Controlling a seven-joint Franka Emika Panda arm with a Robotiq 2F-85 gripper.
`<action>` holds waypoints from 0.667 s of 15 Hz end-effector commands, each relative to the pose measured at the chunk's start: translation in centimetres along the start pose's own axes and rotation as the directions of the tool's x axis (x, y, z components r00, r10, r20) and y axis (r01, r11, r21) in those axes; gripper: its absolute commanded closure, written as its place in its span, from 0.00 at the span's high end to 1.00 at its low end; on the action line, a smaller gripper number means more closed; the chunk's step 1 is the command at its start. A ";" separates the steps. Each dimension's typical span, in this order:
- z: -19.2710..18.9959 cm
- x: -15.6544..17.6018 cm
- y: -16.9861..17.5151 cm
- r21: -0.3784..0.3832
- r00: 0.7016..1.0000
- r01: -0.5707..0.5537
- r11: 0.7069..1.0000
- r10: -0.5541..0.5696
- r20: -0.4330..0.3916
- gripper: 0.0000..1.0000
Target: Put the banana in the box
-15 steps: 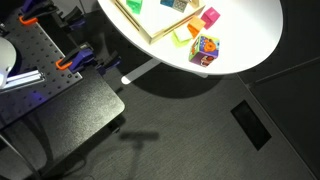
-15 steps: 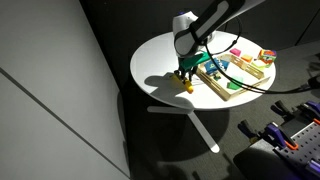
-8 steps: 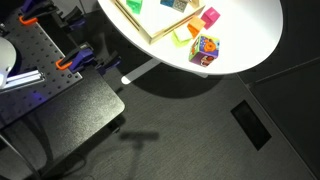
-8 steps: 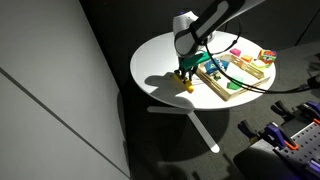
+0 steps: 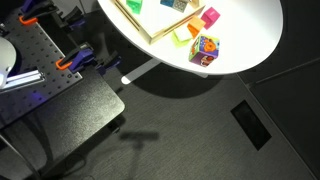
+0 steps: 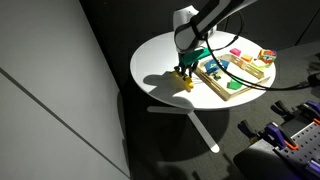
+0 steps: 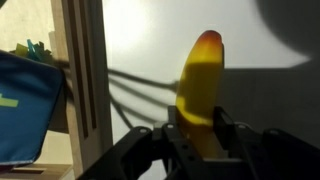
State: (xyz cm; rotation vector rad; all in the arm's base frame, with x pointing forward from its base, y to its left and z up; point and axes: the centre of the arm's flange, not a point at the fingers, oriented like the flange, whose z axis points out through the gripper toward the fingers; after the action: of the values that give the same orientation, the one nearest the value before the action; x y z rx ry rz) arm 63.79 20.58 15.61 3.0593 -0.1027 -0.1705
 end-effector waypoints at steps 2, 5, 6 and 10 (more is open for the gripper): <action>-3.4 -0.8 1.2 -0.016 1.000 0.005 1.000 -0.004 0.022 0.14; -4.8 -1.4 2.2 -0.034 0.999 0.004 0.999 -0.002 0.038 0.14; -5.4 -1.7 2.7 -0.040 0.999 0.001 0.999 0.000 0.044 0.14; -7.1 -2.8 5.2 -0.061 0.998 -0.024 0.998 0.027 0.049 0.14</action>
State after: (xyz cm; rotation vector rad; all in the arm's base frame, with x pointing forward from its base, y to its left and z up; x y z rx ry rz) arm 63.28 18.35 20.94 3.0179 -0.1322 -0.2381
